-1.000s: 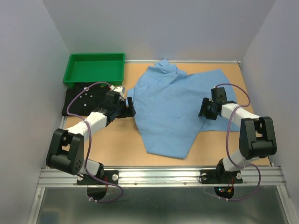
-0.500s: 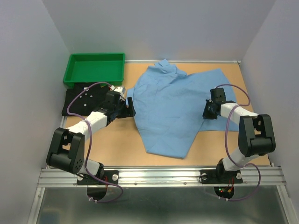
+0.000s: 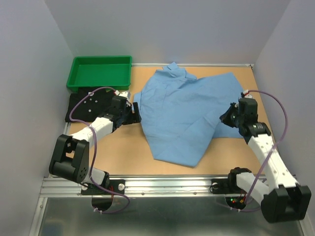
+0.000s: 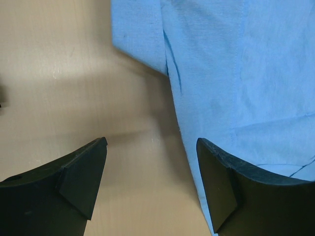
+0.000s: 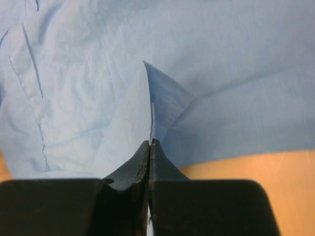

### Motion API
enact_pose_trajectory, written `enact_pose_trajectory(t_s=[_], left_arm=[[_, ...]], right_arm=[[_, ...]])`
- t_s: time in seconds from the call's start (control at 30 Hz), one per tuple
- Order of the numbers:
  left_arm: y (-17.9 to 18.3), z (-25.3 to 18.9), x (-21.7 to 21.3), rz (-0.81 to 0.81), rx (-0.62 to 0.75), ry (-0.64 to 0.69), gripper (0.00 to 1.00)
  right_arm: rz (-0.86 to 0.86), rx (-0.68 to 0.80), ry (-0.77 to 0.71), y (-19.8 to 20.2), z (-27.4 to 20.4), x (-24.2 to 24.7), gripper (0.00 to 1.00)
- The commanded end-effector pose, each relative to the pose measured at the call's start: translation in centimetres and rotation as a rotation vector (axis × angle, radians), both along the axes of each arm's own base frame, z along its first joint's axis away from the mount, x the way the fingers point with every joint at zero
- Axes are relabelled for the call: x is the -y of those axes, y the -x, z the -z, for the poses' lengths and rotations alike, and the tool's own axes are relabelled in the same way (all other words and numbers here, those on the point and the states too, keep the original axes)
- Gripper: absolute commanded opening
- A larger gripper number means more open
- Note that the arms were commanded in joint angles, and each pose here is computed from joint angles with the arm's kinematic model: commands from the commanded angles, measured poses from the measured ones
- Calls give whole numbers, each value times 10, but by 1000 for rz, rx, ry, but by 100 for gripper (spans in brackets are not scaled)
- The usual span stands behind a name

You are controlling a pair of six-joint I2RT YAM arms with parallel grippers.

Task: Fold and stack the long sleeve shirts
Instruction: Fold the shirt

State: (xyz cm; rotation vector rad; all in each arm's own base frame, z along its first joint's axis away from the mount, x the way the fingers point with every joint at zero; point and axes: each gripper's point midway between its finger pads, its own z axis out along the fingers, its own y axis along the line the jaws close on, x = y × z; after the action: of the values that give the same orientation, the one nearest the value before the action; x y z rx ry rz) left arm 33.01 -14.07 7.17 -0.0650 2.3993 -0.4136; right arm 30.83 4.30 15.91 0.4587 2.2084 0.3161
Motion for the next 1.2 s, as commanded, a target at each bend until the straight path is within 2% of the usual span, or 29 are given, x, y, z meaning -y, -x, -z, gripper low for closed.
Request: enact_pose_trajectory(t_s=[0.0,0.17,0.37,0.57,0.7,0.77,0.8,0.9,1.07,1.17], left_arm=[[-10,-16,-2,-45,34,2,84],[-9,-18,-1,-48,27,15,84],[-8,-13,6,-32,-1,40,83],[-13,-10,22,-13,-44,102,79],[-16,-6,30,2,-67,132,75],[-16,-3,29,1,-74,126,72],[-15,-1,29,2,-76,122,67],[-14,-3,27,9,-70,105,58],[-19,-38,28,78,76,47,59],[-25,-58,32,121,156,37,60]], right_arm=[[63,-129,-88,55,20,-5,0],[59,-97,-222,86,-4,-20,1],[129,130,-187,86,-74,-1,1],[164,234,-88,79,-113,17,1],[133,261,-56,59,-131,16,1],[121,316,-40,50,-156,17,1],[106,315,-20,38,-161,16,1],[52,363,8,17,-189,11,0],[-59,450,16,-16,-227,-6,1],[-100,458,28,-39,-231,-12,1]])
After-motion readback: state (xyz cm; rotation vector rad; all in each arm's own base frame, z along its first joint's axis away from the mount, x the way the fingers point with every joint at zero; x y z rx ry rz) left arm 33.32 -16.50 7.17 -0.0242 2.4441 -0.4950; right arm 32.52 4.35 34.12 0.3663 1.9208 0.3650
